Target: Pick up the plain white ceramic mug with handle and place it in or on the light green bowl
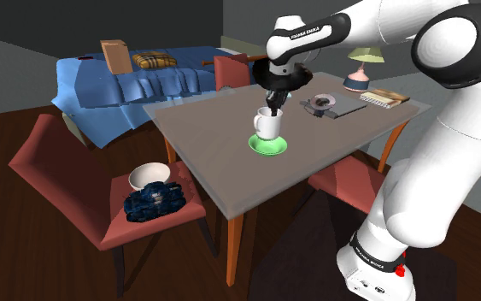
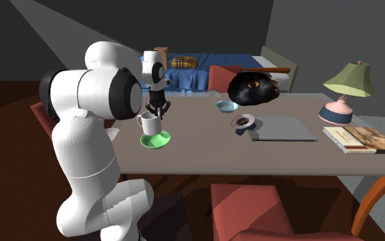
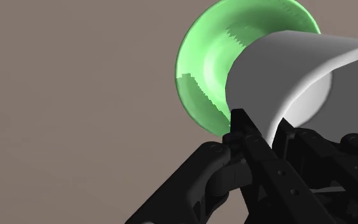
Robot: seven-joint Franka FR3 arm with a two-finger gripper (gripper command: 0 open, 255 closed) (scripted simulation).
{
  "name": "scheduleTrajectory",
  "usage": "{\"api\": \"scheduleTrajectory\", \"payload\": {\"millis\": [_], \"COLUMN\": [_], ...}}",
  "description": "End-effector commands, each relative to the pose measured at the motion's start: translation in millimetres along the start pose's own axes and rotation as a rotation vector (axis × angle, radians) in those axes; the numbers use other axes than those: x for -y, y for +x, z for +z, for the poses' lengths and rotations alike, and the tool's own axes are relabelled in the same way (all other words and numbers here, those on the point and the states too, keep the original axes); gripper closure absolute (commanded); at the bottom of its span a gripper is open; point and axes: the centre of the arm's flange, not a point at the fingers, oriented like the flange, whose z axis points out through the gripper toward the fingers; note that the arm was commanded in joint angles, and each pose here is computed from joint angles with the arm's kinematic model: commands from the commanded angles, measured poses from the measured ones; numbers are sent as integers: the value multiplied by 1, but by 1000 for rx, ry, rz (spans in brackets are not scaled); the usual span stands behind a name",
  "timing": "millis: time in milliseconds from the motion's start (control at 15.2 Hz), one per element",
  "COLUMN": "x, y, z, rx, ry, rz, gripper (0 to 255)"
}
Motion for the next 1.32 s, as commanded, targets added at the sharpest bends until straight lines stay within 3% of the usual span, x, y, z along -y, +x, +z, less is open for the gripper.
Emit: {"api": "scheduleTrajectory", "payload": {"millis": [0,462,990,1056,1254], "x": [0,0,0,0,0], "y": [0,1,1,1,1], "z": [10,49,49,49,49], "rx": [-1,-1,-1,-1,-1], "ry": [0,0,0,0,0], "rz": [0,0,0,0,0], "gripper": [255,255,255,0,0]}}
